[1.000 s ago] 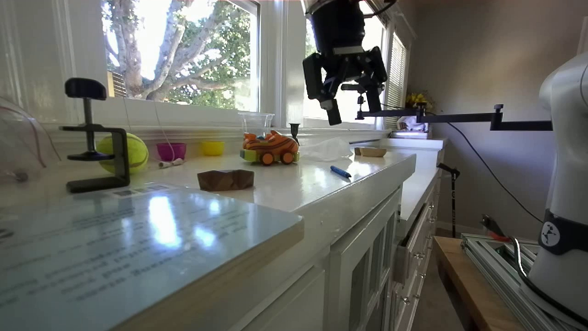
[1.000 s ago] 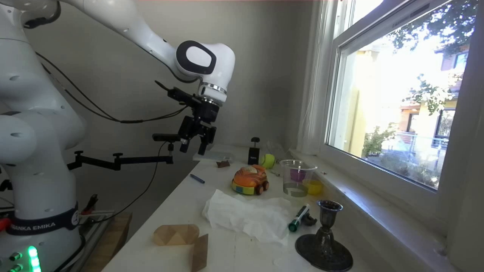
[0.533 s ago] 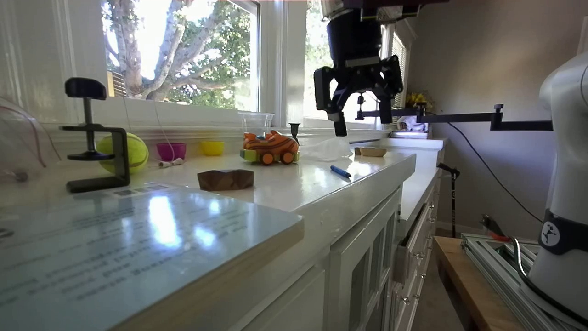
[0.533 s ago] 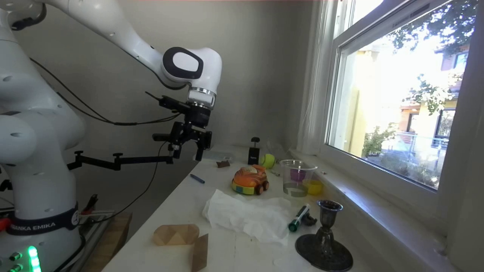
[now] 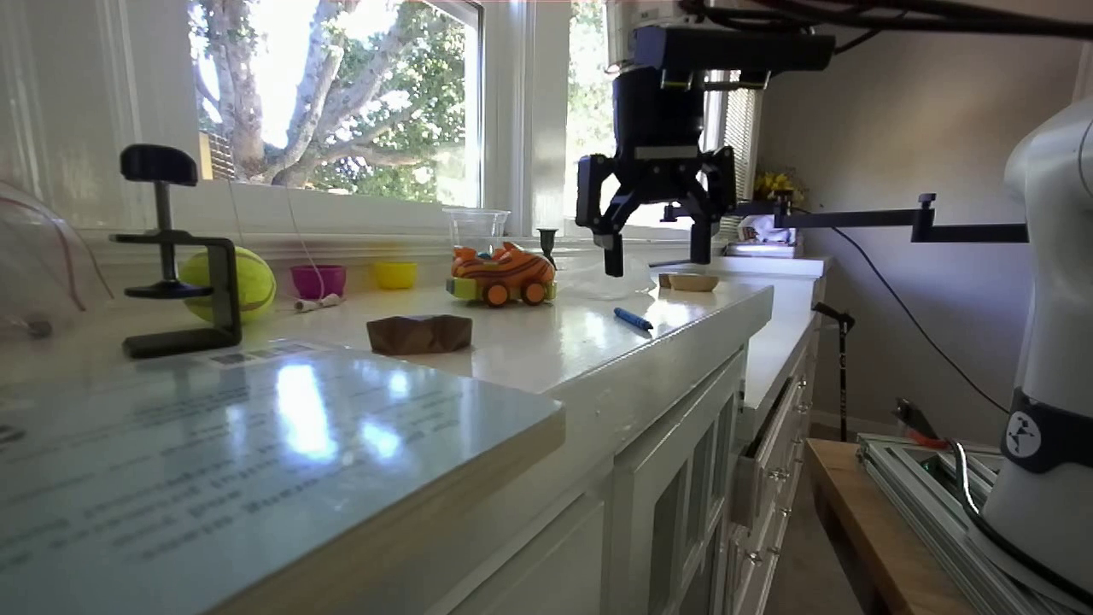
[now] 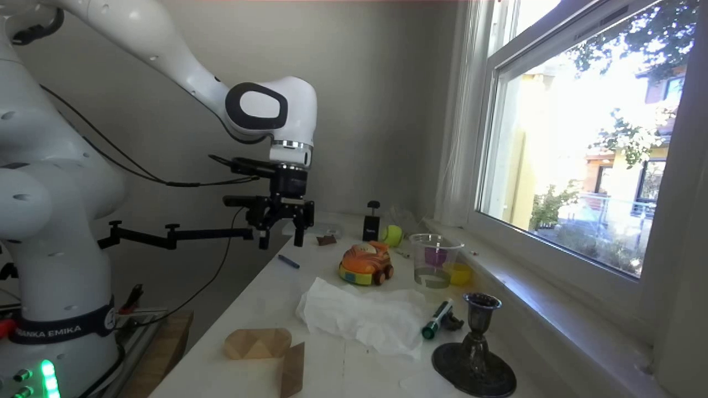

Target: Place the crayon inside the clear cup

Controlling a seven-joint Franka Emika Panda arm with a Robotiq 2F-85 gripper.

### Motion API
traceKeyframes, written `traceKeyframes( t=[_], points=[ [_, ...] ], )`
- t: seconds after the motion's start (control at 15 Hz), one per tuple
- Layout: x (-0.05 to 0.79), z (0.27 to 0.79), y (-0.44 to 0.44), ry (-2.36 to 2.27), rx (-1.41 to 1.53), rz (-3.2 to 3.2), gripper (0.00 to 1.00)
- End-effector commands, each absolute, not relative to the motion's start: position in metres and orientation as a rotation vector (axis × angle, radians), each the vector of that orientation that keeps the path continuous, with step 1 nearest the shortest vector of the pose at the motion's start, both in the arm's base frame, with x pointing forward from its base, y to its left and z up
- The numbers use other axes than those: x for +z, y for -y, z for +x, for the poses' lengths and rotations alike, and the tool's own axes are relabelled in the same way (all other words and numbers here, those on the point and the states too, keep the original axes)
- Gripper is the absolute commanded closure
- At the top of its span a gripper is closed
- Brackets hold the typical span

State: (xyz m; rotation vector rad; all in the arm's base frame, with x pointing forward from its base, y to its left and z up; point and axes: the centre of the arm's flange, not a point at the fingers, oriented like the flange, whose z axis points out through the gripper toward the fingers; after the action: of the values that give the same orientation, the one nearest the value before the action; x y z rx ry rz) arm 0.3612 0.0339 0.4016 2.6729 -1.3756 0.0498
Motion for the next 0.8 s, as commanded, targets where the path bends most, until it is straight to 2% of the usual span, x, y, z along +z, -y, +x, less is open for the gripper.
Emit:
traceKeyframes(
  t=[0.0,0.33,0.73],
  points=[
    [0.390,0.361,-0.034,1.385,0.096,2.737,0.00],
    [0.383,0.363,-0.045,1.366,0.125,2.779,0.00],
    [0.366,0.365,-0.050,1.484,0.024,2.800,0.00]
  ],
)
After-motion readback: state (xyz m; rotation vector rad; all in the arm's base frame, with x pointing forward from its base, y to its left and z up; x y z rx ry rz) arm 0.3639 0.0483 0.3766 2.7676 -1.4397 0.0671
